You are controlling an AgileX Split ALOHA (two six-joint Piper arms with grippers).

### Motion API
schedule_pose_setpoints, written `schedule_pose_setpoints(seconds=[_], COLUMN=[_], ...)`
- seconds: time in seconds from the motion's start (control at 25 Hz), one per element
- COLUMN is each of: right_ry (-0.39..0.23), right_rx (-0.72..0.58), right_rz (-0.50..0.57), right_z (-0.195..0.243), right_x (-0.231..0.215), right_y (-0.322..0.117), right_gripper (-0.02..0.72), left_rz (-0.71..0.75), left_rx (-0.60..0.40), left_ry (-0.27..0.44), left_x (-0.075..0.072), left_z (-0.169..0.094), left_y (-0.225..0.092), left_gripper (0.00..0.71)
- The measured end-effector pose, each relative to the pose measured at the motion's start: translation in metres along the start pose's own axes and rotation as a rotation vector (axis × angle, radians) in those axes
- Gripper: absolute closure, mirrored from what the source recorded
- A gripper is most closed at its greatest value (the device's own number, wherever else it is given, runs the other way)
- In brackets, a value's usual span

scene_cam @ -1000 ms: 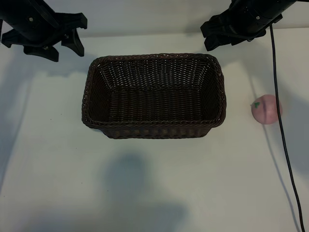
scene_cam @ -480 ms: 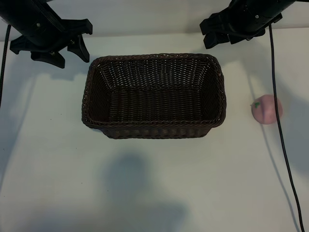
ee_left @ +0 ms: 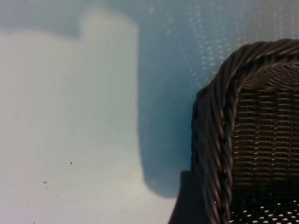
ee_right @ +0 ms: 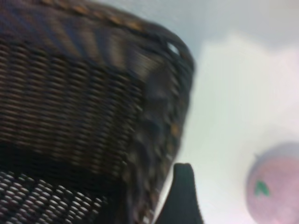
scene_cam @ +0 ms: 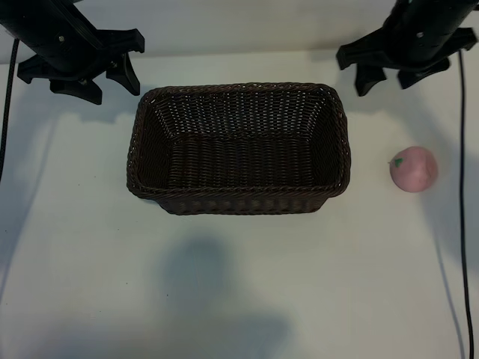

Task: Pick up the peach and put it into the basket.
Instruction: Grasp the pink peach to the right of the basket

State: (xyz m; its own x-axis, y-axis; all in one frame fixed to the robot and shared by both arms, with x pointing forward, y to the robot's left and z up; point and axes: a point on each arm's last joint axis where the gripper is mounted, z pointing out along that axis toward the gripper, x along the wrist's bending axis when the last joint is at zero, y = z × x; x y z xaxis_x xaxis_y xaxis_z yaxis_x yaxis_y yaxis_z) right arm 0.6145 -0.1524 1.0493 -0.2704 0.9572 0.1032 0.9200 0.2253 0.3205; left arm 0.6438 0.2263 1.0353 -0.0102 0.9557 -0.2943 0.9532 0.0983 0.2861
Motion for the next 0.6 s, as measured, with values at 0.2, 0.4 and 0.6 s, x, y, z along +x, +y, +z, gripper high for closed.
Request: schedule_pose_setpoints(seconds=[0.2,0.4,0.6], right_ry=[-0.057,-0.062,-0.066], right_rx=[-0.022,-0.014,0.012], right_rz=[0.006,0.018,0.043], right_z=[-0.027,-0.029,-0.003], right_x=[-0.006,-0.007,-0.011], right_y=[-0.005,-0.015,-0.029], right_gripper=[0.118,0.118,0.118], left_rz=[0.000,0.000,0.000], left_rx=[-0.014,-0.018,-0.021], left_ry=[-0.001,-0.001,-0.001], left_x=[0.000,0.000,0.000], left_z=[0.000,0.000,0.000], left_y=[0.001,0.002,0.002], left_gripper=[0.173,0.173,0.173])
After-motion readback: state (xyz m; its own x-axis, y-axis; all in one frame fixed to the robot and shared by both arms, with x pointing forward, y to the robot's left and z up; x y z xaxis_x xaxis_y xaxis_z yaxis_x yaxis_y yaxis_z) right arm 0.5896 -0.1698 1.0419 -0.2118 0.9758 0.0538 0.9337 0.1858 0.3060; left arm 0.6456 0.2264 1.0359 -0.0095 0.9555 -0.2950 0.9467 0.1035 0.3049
